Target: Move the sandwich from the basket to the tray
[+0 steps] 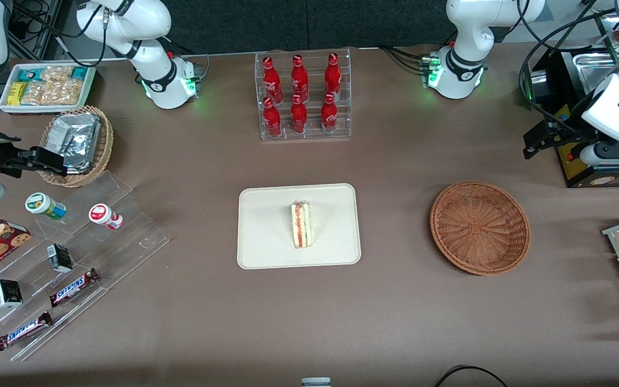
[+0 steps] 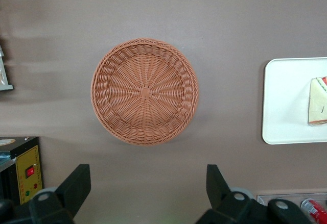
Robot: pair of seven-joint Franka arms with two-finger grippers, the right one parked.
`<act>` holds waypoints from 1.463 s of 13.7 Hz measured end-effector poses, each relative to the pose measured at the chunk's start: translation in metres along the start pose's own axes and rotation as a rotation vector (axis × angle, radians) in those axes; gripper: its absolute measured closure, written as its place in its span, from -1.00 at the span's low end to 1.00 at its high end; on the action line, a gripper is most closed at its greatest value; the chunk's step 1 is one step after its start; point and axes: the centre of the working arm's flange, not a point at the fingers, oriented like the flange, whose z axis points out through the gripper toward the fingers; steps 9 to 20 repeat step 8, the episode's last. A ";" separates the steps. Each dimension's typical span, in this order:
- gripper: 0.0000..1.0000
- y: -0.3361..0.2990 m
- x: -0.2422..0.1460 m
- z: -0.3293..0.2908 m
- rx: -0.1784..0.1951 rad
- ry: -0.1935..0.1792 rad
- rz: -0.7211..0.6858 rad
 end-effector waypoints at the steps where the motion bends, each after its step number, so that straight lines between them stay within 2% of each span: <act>1: -1.00 0.000 0.000 -0.002 0.000 0.001 0.000; 20: -1.00 0.001 -0.001 -0.005 0.000 -0.001 0.024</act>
